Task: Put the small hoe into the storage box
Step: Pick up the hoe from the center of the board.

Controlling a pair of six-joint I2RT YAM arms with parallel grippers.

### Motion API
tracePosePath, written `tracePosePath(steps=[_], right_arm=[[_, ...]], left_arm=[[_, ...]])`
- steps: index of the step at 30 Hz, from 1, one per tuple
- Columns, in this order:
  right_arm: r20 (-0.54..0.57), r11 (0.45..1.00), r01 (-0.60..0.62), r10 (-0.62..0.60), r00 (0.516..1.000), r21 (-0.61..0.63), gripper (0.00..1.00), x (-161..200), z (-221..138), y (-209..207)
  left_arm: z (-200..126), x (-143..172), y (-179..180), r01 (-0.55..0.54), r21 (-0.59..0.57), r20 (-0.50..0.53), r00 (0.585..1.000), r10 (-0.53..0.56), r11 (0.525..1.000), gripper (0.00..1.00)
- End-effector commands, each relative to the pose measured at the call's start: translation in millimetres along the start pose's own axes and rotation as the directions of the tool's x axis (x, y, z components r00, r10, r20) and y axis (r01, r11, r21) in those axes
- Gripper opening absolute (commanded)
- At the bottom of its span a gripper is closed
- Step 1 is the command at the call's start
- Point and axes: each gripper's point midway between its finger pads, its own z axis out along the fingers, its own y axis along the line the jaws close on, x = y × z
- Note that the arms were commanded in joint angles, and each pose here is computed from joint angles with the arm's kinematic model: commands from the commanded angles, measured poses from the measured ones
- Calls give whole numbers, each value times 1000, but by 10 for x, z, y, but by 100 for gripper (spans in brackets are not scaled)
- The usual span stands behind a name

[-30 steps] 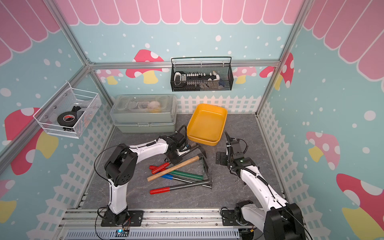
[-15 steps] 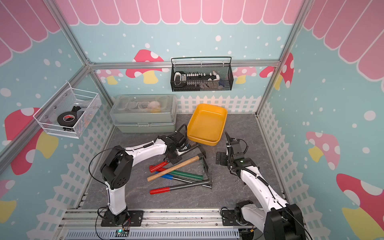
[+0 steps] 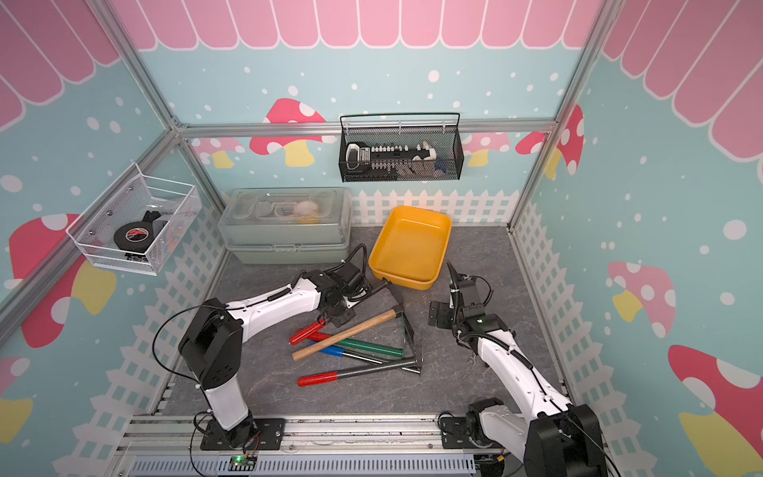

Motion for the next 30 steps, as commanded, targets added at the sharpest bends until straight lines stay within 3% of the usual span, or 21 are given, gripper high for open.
tracePosePath(steps=[1,15,30], right_arm=[[-16,1000,-7,7,1000,1,97,51,35,5],[-5,1000,-8,8,1000,-7,97,13,-8,22],[5,1000,-25,25,1000,-9,97,-6,-30,26]], left_arm=[[-389,-109,62,44,-28,96,995,-41,999,0],[-908,-421,89,162,22,209,964,-163,986,0],[-953,-1147,115,249,124,287,918,-274,961,0]])
